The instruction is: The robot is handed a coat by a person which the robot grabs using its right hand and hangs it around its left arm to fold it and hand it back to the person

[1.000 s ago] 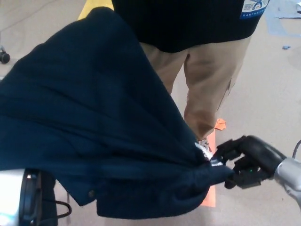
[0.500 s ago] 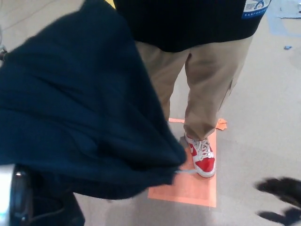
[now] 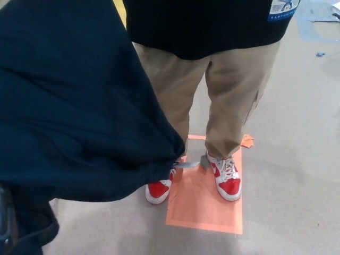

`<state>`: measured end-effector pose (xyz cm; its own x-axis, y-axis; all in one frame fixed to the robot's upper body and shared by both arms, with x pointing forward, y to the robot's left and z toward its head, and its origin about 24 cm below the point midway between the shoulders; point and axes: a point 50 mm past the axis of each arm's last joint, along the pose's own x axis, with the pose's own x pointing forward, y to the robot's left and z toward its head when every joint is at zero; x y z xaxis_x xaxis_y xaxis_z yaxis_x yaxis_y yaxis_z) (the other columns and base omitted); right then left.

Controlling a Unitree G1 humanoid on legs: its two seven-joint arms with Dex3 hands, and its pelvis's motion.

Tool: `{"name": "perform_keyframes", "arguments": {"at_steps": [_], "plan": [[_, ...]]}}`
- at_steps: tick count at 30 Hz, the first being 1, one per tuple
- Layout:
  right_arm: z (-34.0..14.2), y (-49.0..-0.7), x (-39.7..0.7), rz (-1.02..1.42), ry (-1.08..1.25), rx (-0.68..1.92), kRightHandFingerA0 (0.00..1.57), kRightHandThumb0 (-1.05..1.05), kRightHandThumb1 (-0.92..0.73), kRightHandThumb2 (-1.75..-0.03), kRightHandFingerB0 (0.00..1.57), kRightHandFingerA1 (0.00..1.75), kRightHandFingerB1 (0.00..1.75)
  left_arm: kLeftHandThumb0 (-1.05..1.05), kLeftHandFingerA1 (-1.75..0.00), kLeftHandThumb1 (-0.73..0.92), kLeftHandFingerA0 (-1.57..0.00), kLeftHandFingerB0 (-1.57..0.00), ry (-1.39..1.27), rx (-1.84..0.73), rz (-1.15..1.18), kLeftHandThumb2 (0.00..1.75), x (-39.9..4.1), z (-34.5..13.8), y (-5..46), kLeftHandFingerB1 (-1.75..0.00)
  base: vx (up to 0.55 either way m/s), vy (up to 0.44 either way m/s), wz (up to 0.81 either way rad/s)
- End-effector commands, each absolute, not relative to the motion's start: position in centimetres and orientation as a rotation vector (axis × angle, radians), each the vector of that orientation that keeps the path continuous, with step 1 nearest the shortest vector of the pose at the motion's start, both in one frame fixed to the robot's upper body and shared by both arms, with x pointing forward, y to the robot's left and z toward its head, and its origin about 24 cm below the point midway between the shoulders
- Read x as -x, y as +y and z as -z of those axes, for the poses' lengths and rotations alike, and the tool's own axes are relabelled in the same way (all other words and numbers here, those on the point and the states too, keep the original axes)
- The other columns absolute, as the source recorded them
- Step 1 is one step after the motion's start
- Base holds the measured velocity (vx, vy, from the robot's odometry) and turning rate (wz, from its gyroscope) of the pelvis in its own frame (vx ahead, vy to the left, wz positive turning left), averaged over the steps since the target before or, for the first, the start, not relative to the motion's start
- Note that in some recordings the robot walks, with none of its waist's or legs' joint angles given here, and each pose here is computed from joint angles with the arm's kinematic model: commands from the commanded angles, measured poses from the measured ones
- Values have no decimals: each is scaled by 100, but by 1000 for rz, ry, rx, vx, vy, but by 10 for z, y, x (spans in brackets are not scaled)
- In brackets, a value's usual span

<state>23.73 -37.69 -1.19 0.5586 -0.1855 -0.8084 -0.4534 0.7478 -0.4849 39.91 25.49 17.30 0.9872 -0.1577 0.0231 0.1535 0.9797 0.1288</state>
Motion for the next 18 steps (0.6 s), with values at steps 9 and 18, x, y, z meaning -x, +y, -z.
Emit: {"name": "perform_keyframes", "arguments": {"at_steps": [9,18], "plan": [[47,-317,-249,135,628,367,3,-81,-70,-103,12,34,31,-76,-26,82,-11,-9,-91,-107,185,67,-395,-176,257,-24,0,0,0],[77,-303,-222,80,741,496,4,-74,-69,-104,3,44,34,-73,-37,65,-3,-3,-114,-104,209,102,-393,-178,253,-31,0,0,0]]}}
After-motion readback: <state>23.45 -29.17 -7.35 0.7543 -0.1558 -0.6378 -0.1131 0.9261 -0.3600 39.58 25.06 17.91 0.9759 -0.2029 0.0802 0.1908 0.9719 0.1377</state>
